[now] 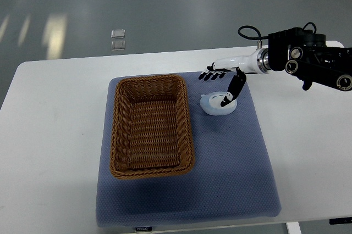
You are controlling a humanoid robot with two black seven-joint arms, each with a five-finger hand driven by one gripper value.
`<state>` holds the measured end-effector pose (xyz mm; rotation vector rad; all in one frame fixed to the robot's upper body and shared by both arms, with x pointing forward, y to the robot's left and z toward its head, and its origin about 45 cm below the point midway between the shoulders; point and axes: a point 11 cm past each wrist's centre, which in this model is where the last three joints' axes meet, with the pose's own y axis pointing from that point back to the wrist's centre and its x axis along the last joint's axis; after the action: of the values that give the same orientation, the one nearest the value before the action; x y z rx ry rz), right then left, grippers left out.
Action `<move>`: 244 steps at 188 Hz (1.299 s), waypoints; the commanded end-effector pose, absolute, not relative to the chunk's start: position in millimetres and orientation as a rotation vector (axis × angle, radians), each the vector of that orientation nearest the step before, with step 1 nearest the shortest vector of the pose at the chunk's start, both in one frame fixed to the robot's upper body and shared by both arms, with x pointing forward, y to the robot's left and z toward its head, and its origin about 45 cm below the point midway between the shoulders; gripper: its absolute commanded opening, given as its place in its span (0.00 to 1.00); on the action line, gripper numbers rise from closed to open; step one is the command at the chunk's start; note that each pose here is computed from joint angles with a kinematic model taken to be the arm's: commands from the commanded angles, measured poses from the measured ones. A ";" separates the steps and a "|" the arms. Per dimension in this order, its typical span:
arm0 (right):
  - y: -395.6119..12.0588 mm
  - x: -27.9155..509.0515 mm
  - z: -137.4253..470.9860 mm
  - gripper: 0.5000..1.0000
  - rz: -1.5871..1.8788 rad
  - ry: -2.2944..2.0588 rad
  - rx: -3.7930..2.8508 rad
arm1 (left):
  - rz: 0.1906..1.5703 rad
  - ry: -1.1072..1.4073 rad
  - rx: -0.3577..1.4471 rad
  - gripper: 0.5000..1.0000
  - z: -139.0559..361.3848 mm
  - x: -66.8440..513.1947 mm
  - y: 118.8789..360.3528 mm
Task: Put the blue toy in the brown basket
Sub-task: 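Close the right hand fingers around the toy and lift it, then carry the toy over the wicker basket and release it inside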
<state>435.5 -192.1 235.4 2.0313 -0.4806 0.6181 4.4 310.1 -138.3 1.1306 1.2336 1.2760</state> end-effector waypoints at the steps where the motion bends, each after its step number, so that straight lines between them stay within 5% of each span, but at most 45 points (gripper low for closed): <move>1: -195.1 434.0 224.0 0.81 0.619 -0.535 2.027 | 1.276 1.234 1.131 1.00 -138.4 4.3 310.1; 75: -196.0 421.9 189.8 0.79 0.586 -0.572 2.030 | 1.277 1.233 1.132 1.00 -138.3 4.3 310.6; 103: -196.8 418.3 183.0 0.72 0.584 -0.560 2.025 | 1.277 1.233 1.132 1.00 -138.3 4.3 310.6; 124: -201.3 420.3 180.7 0.51 0.591 -0.575 2.006 | 1.277 1.233 1.132 1.00 -138.3 4.3 310.6; 137: -203.6 419.0 176.8 0.16 0.586 -0.580 2.001 | 1.277 1.233 1.132 1.00 -138.3 4.3 310.6; 149: -202.8 419.0 176.8 0.01 0.587 -0.581 2.002 | 1.277 1.233 1.132 1.00 -138.3 4.3 310.6; 244: -193.6 448.0 302.2 0.00 0.747 -0.649 2.077 | 1.276 1.234 1.131 1.00 -138.4 4.3 310.1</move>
<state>449.0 -208.5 273.9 2.0248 -0.6574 0.7163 4.3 310.7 -138.3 1.1312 1.2335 1.2778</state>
